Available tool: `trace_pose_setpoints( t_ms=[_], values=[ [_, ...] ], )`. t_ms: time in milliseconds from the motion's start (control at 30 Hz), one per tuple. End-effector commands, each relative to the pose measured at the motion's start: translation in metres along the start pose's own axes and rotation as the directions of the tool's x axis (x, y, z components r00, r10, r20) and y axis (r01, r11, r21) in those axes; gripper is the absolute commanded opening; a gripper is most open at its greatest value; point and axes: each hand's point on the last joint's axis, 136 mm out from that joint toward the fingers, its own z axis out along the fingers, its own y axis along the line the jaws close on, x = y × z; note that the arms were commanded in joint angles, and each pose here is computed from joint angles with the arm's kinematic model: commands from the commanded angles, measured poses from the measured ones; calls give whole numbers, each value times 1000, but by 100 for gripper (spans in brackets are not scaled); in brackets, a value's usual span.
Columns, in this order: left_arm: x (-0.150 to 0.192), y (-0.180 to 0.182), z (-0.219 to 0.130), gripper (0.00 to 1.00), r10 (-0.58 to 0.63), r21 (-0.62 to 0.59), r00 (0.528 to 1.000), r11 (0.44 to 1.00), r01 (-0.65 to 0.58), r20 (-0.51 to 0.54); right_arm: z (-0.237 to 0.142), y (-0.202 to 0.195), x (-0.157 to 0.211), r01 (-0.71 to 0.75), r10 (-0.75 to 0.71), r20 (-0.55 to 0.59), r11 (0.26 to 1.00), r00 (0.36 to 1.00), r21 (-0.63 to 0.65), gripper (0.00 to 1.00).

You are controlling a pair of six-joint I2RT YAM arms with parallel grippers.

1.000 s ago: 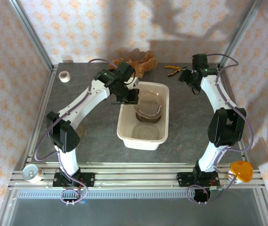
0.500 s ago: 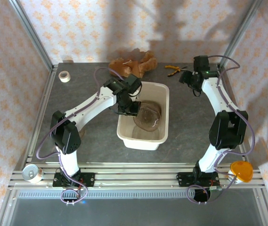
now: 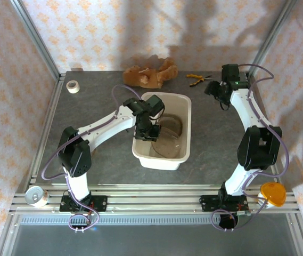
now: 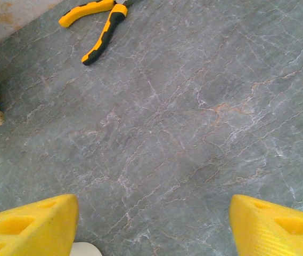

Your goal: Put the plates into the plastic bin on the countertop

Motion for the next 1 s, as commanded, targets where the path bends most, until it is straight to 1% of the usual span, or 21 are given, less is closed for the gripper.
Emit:
trace_pose_setpoints(
  t_ms=[0,300,500,567,667,967],
  values=[
    [3,-1,-4,0,0,-22,1000,1000,1,19,-8,1,-6,14,-14,31,1000,999,-16,75],
    [4,-1,4,0,30,-86,1000,996,-30,-3,-6,-7,-1,26,-26,22,1000,999,-3,75],
    [-2,0,1,0,96,-156,995,983,-94,7,-3,-9,-1,34,-34,19,999,999,-2,75],
    [-3,0,9,0,106,-182,994,977,-106,-9,0,-9,0,34,-34,12,999,999,-5,75],
    [-5,2,13,0,106,-205,994,973,-107,-17,1,-8,0,31,-31,10,999,999,-7,75],
    [-6,-2,25,0,91,-206,995,974,-96,-35,6,-11,0,32,-32,-2,999,999,-3,75]
  ],
)
